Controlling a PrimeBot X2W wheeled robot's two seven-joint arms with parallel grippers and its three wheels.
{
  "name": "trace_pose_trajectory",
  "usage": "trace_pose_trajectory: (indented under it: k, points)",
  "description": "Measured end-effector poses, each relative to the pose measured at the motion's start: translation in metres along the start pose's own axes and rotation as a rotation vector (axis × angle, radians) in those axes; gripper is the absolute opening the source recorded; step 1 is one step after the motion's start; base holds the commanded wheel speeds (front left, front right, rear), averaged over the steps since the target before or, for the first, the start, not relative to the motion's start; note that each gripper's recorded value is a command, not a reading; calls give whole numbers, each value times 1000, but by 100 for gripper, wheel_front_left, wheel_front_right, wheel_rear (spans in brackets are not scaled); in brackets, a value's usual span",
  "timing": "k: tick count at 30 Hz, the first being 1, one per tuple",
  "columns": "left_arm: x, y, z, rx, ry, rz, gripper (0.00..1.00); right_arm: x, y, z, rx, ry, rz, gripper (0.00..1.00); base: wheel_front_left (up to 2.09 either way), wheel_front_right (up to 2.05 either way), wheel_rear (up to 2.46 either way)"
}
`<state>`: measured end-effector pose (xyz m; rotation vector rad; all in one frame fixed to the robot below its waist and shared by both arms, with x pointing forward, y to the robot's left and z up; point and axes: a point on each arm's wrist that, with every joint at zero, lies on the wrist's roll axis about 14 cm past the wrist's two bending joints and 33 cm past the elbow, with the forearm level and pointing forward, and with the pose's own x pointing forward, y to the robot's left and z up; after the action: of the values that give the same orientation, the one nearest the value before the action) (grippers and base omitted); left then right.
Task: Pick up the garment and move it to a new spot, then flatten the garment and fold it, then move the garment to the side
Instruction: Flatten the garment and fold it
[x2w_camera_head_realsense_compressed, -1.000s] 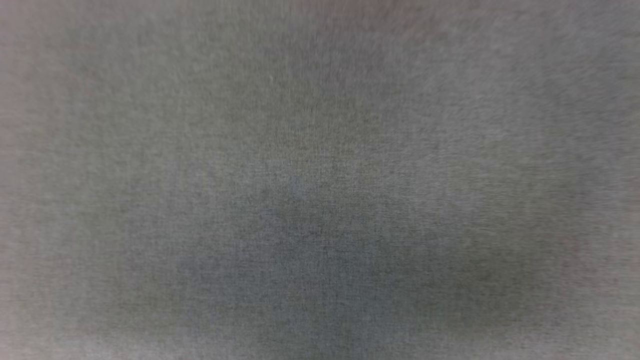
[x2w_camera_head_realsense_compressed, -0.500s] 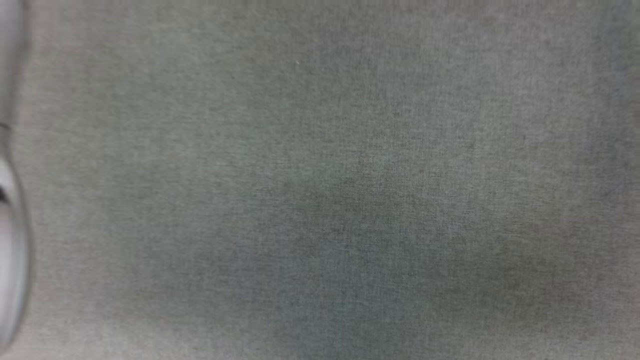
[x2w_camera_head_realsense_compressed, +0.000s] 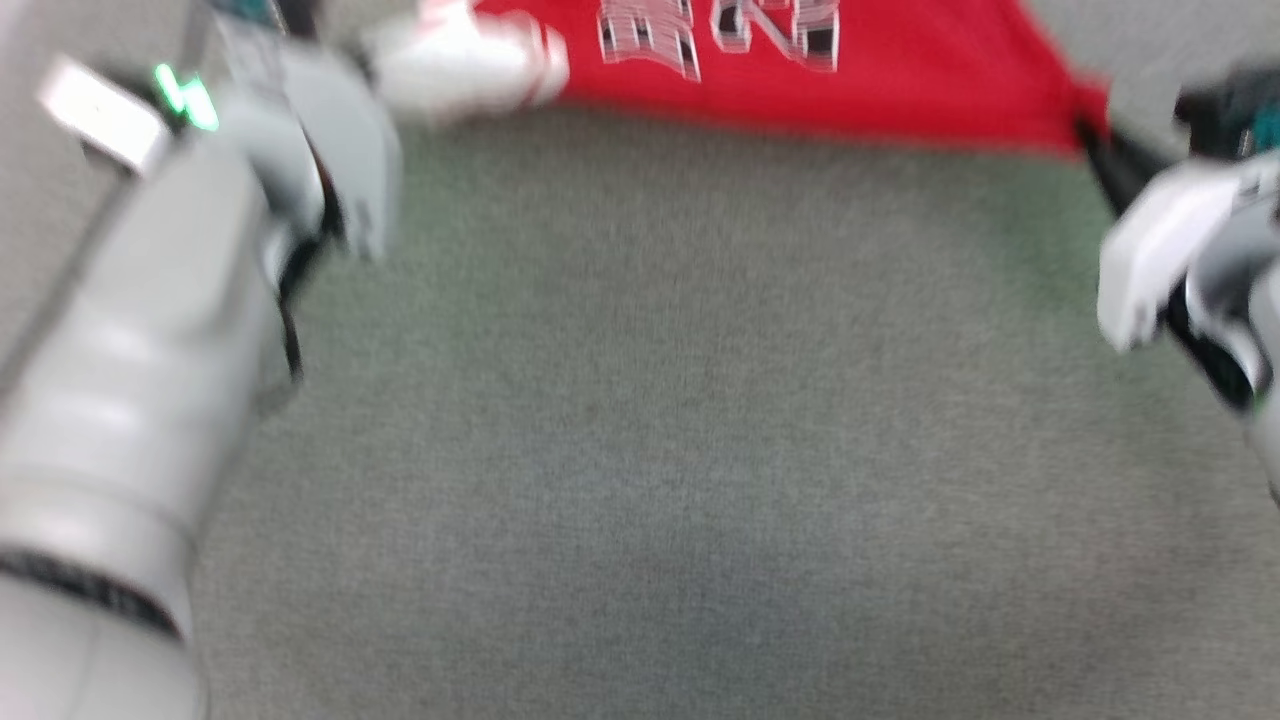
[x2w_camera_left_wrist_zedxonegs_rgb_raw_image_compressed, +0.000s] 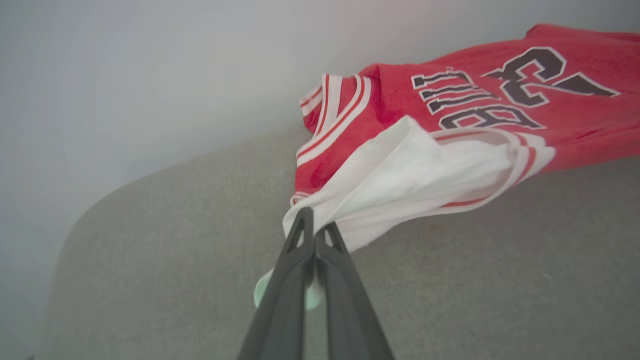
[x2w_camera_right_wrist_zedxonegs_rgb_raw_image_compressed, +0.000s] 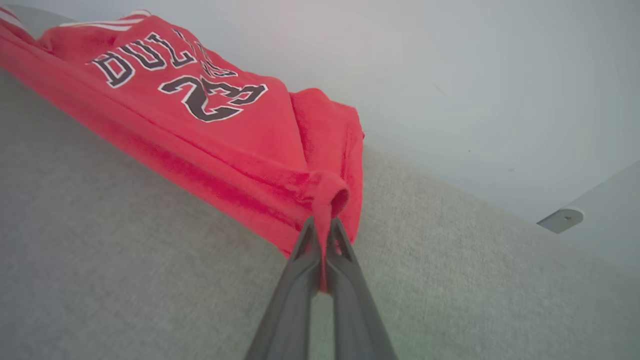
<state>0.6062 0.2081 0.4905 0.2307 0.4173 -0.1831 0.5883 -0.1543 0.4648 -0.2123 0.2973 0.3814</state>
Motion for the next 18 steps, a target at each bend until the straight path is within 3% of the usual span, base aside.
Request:
trace_pose_trajectory:
  k: [8, 18]
  points:
    - [-69, -27, -80, -62, 197, -112, 0, -82, 17, -35, 97, 148, 77, 0, 0, 0, 0]
    - [-178, -74, -140, -186, 389, -153, 0, -159, 39, -90, 235, 331, 115, 0, 0, 0, 0]
